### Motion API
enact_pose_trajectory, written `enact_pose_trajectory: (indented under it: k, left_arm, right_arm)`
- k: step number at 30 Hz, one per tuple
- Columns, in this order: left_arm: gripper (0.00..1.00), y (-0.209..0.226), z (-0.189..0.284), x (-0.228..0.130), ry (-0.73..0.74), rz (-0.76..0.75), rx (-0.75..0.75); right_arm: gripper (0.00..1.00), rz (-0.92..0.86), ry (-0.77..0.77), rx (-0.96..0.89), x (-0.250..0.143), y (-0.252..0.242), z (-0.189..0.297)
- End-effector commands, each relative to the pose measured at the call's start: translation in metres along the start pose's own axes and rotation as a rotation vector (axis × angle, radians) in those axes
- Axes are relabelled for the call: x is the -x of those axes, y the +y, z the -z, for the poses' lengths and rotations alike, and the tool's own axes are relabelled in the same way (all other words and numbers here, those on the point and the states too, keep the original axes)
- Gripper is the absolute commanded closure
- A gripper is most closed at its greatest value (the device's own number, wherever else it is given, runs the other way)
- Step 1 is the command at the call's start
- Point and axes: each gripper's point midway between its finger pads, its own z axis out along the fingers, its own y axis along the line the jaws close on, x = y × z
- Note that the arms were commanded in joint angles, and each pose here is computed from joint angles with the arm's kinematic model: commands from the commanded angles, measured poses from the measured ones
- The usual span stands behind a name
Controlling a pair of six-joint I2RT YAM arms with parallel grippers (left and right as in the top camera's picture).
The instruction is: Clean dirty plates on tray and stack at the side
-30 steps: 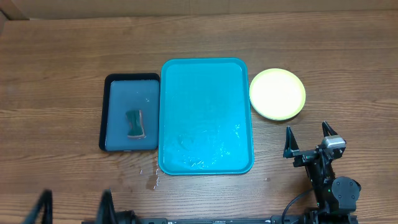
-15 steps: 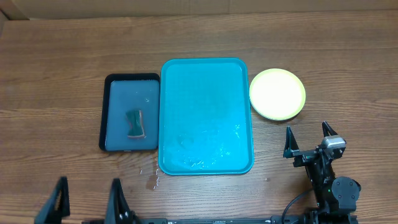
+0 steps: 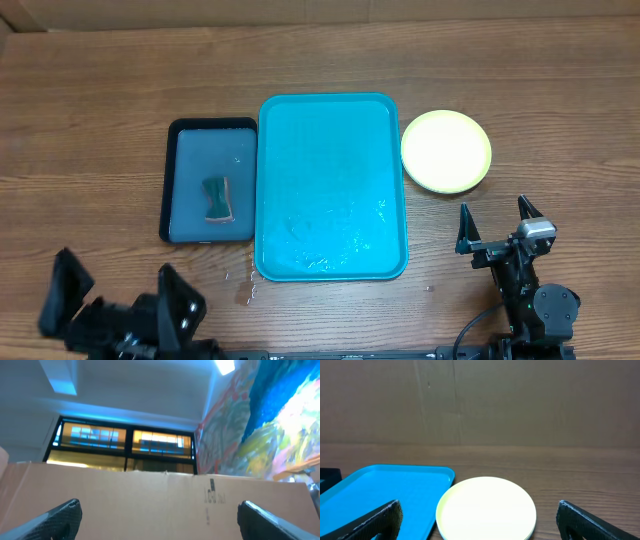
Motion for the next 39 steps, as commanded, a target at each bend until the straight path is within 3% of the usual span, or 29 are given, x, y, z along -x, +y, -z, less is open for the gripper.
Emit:
enact_pose_trajectory:
  k: [1,17,23,30,35,39]
  left_arm:
    - [0.00,0.005,0.010,-0.028,0.019,0.046,0.001]
    - [0.00,0.030,0.057,-0.156,0.277,0.123,0.082]
    - [0.00,0.038,0.074,-0.196,0.444,0.143,0.131]
    - [0.00,0.049,0.125,-0.264,0.784,0.168,0.227]
    - [0.00,0.055,0.159,-0.290,0.951,0.135,0.276]
    - [0.00,0.055,0.158,-0.290,0.963,0.005,0.205]
  right_arm:
    - [0.00,0.002,-0.005,0.003,-0.001,0.000,0.000]
    - [0.00,0.002,-0.005,0.002,-0.001,0.000,0.000]
    - [0.00,0.002,-0.005,0.003,-0.001,0.000,0.000]
    - [0.00,0.002,-0.005,0.003,-0.001,0.000,0.000]
    - [0.00,0.002,-0.005,0.003,-0.001,0.000,0.000]
    - [0.00,0.002,-0.005,0.003,-0.001,0.000,0.000]
